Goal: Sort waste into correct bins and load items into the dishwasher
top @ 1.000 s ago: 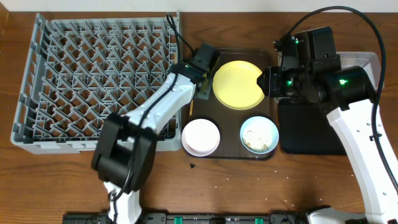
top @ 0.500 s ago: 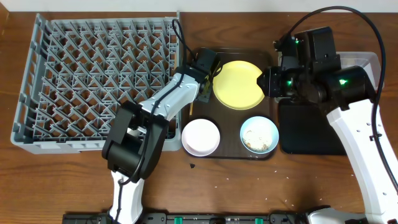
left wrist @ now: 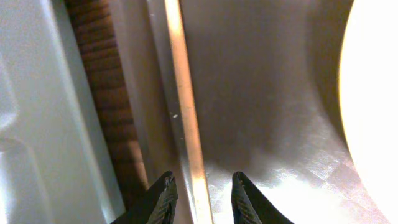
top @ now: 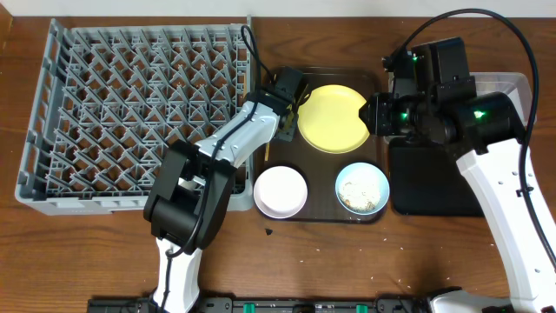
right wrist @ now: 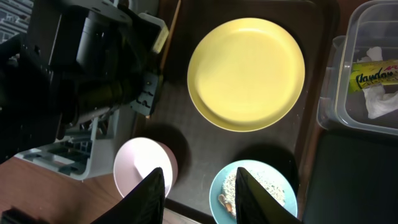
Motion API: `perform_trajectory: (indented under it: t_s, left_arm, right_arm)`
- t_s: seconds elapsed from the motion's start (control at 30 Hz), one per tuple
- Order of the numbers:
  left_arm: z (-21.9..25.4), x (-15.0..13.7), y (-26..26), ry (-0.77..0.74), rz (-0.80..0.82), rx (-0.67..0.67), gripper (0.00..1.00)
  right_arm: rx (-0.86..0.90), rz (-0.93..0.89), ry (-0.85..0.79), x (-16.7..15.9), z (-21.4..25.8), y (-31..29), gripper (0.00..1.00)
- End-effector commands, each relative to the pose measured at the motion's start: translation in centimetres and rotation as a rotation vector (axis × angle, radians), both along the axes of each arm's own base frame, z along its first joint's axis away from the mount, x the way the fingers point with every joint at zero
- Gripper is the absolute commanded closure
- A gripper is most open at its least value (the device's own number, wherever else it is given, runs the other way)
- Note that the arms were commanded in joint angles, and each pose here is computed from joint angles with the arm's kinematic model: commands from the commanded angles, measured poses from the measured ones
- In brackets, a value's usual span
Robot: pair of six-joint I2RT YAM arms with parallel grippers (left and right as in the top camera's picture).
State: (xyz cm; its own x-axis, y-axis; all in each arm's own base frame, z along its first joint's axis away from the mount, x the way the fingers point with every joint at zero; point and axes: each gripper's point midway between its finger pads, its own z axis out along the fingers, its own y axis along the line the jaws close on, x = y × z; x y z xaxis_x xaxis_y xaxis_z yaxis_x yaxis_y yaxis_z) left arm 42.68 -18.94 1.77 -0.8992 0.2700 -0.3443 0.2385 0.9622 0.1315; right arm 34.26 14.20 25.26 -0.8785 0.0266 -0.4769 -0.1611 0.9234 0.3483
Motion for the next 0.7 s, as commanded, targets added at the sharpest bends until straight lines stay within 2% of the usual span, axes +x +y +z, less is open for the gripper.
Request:
perform_trajectory:
  t_s: [0.0,0.23,0.37,0.53,0.67]
  left_arm:
    - [-3.7,-2.0,-1.4,0.129,-0.026,-0.072,0.70]
    - [-3.7,-2.5,-2.0,0.137,-0.043,-0.076,0.69]
    - [-3.6,-1.9,-0.9,0.099,-0.023,-0.008,0.69]
    - [-3.1,-2.0,-0.9,0.109,-0.026,0.007,0.70]
    - [-1.9,-1.7,1.3,0.073,0.000,0.170,0.70]
  right_arm:
    - [-0.008,-0.001,-0.007,0.2,0.1,-0.2,0.65]
    - [-0.008,-0.001,-0.007,0.2,0.1,-0.2,0.65]
    - [-0.008,0.000,-0.006,0.2,0.1,-0.2,0.65]
    - [-0.009,0.000,-0.002,0.1,0.0,-0.2,0.65]
    - [-0.009,0.000,-0.003,0.1,0.0,-0.2,0.65]
